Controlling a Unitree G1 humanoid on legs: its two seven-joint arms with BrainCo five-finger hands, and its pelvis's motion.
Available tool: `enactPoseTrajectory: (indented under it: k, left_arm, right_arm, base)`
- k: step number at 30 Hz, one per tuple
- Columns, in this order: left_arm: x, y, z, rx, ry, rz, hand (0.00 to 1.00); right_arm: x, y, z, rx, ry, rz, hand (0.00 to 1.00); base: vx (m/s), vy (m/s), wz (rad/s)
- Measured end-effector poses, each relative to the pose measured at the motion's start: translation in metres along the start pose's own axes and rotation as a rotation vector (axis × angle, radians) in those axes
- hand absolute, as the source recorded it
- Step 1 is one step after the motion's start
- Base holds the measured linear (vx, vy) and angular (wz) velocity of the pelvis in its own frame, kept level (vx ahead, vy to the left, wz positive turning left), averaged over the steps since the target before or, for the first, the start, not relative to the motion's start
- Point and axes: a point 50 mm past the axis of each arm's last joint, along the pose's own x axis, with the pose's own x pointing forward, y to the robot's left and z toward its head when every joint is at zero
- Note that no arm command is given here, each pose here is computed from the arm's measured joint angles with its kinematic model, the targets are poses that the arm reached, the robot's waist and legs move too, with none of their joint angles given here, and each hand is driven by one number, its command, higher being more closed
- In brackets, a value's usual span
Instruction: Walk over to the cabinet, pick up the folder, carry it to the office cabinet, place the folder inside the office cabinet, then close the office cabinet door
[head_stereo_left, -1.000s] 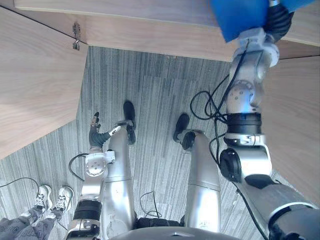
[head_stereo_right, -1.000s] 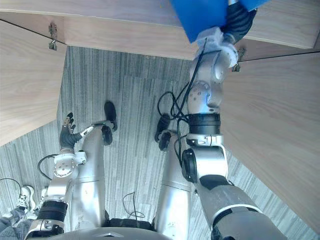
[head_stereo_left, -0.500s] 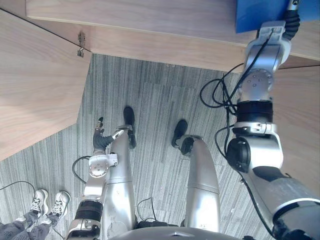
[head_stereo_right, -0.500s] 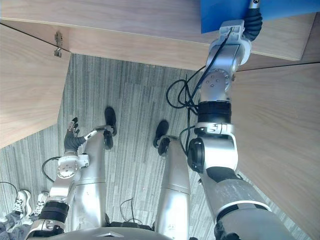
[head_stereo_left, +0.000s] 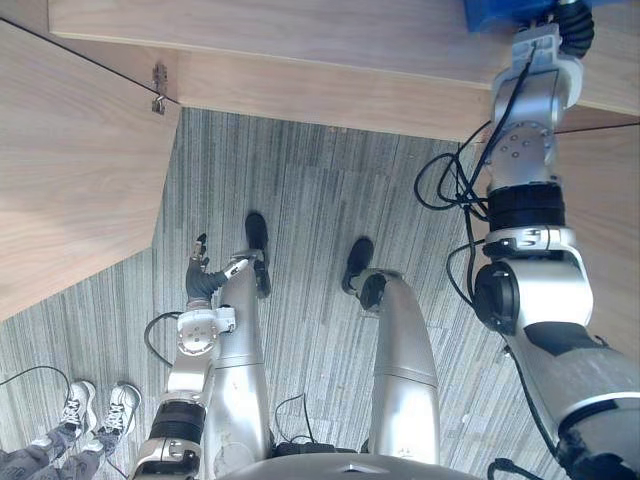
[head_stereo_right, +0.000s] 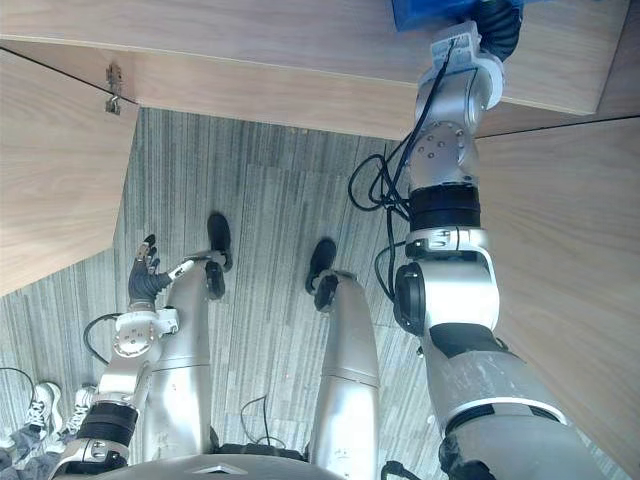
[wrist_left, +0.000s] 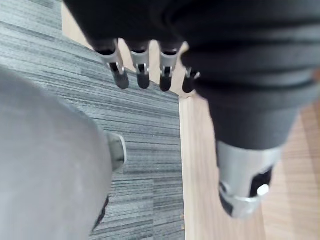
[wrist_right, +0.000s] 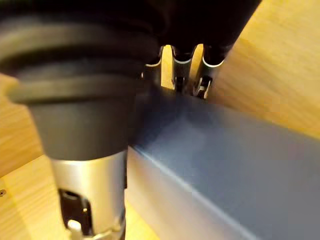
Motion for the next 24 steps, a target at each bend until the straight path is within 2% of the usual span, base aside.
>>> enactPoseTrajectory:
  k: [6,11,15,24]
  left_arm:
    - [-0.001,-0.001,-0.002,-0.001,0.008,-0.003,0.00]
    - [-0.003,-0.006,-0.003,0.004,0.013,-0.029,0.00]
    - [-0.003,-0.008,-0.004,0.007,0.013,-0.037,0.00]
    - [0.005,-0.011,-0.008,0.036,0.050,-0.050,0.00]
  right_arm:
    - [0.001,-0.002,-0.002,-0.009,0.008,0.002,0.00]
    - [-0.001,-0.001,-0.010,-0.101,0.016,0.025,0.00]
    - [-0.001,0.000,-0.011,-0.311,-0.009,0.075,0.00]
    - [-0.003,-0.032,-0.010,-0.791,-0.052,0.160,0.00]
  base:
    - [0.00,0.000,0.00]
    - [0.00,0.001,-0.01]
    - [0.00,0.004,-0.02]
    - [-0.01,0.008,-0.03]
